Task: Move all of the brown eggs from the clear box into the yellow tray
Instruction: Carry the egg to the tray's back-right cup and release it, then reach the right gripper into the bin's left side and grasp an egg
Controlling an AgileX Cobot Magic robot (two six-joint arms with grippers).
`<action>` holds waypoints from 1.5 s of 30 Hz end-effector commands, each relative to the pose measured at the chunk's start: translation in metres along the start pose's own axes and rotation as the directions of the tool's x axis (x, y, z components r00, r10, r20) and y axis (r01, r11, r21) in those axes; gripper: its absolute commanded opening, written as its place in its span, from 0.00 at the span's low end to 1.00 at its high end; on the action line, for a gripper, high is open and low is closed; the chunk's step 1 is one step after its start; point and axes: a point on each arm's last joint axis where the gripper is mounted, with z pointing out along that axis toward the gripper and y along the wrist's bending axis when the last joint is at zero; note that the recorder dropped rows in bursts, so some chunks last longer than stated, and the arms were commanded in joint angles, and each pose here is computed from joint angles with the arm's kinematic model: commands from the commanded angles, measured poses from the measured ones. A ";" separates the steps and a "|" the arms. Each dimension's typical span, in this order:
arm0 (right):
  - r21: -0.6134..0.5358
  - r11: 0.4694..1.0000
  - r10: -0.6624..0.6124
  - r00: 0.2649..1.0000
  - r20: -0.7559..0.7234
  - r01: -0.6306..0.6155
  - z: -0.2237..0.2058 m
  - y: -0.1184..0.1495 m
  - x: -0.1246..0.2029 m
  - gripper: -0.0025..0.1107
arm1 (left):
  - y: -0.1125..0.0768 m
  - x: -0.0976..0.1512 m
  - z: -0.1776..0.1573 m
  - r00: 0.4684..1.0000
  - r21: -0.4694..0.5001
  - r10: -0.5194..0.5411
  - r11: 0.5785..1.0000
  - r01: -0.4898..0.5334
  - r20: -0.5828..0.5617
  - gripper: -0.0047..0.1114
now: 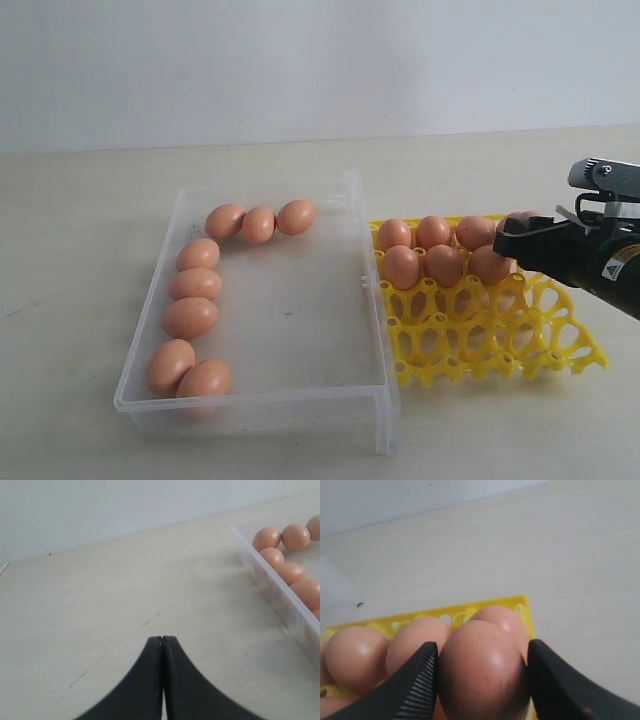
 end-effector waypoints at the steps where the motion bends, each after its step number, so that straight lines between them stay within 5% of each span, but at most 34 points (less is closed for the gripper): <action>1: 0.016 1.000 0.000 1.000 0.020 0.000 -0.001 -0.006 -0.001 0.02 | 0.000 -0.002 -0.001 1.000 -0.001 -0.001 1.000 0.001 0.017 0.04; 7: 0.018 1.000 -0.019 1.000 0.004 0.019 -0.001 -0.007 0.000 0.06 | 0.000 -0.002 -0.001 1.000 -0.001 -0.001 1.000 0.001 0.017 0.04; 14: 0.020 1.000 -0.021 1.000 -0.013 0.021 -0.001 -0.007 0.001 0.45 | 0.000 -0.002 -0.001 1.000 -0.001 -0.001 1.000 0.001 0.017 0.04; 17: 0.025 1.000 -0.016 1.000 -0.011 0.017 -0.001 -0.008 0.001 0.53 | 0.000 -0.002 -0.001 1.000 -0.001 -0.001 1.000 0.001 0.017 0.04; 22: 0.020 1.000 -0.020 1.000 0.015 0.020 -0.004 -0.006 -0.006 0.50 | 0.000 -0.002 -0.001 1.000 -0.001 -0.001 1.000 0.001 0.017 0.04; 27: -0.068 0.986 -0.142 0.982 0.122 0.151 -0.030 0.016 -0.053 0.36 | 0.000 -0.002 -0.001 1.000 -0.001 -0.001 1.000 0.001 0.017 0.04; 32: -0.086 0.924 -0.371 0.928 0.030 0.372 -0.050 0.062 -0.113 0.02 | 0.000 -0.002 -0.001 1.000 -0.001 -0.001 1.000 0.001 0.017 0.04; 39: -0.159 0.853 -0.516 0.849 -0.113 0.497 -0.046 0.159 -0.142 0.02 | 0.000 -0.002 -0.001 1.000 -0.001 -0.001 1.000 0.001 0.017 0.04; 43: -0.406 0.773 -0.624 0.701 -0.346 0.488 -0.026 0.215 -0.106 0.02 | 0.000 -0.002 -0.001 1.000 -0.001 -0.001 1.000 0.001 0.017 0.04; 45: -0.605 0.621 -0.773 0.517 -0.367 0.499 -0.018 0.244 -0.081 0.02 | 0.000 -0.002 -0.001 1.000 -0.001 -0.001 1.000 0.001 0.017 0.04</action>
